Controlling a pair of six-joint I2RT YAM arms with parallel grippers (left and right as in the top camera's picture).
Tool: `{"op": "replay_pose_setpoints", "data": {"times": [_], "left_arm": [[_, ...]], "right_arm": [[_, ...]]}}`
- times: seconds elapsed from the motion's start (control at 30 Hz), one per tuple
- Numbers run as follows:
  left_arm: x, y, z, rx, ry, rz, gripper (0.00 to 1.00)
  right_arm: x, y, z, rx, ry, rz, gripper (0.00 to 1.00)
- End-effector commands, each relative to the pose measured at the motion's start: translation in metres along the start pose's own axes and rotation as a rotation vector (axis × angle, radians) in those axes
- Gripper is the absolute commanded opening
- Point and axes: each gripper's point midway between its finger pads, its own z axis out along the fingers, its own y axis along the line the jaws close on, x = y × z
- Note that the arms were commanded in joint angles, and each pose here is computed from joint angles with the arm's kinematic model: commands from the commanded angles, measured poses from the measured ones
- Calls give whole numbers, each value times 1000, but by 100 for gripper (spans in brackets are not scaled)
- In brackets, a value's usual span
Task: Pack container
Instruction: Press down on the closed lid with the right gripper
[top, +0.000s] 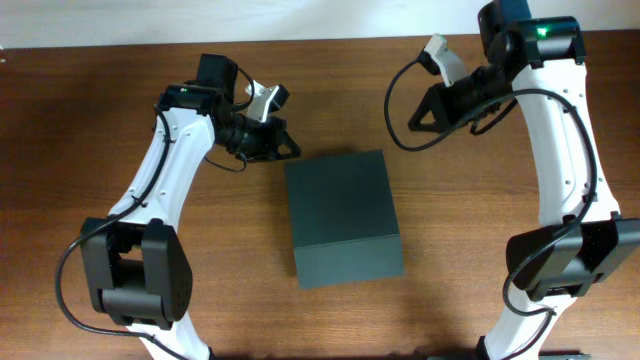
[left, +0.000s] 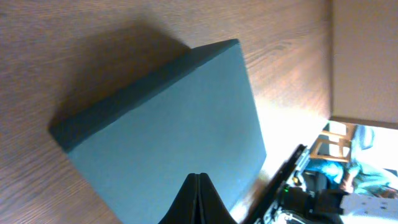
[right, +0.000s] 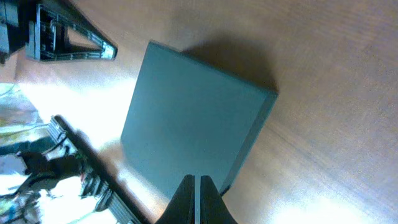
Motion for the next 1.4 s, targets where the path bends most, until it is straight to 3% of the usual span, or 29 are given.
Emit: {"op": "replay_pose_setpoints", "data": {"times": [0.0,0.47,0.77,1.07,1.37], "left_arm": [[-4,-7,-20,-68,-52,68,2],[-30,-22,-63,-196,-177,163,4],[-22,-2,-76,-354,-137,160,8],[-46,34,-131,-504,-266,109,22],[-60,55,-189,-559,-393,54,27]], "right_arm": [[6,18,-5,-1,18,-14,4],[32,72,40,136,215,57,4],[51,109,69,167,307,-26,4],[90,100,98,246,473,-48,5],[149,86,131,181,688,-45,5]]}}
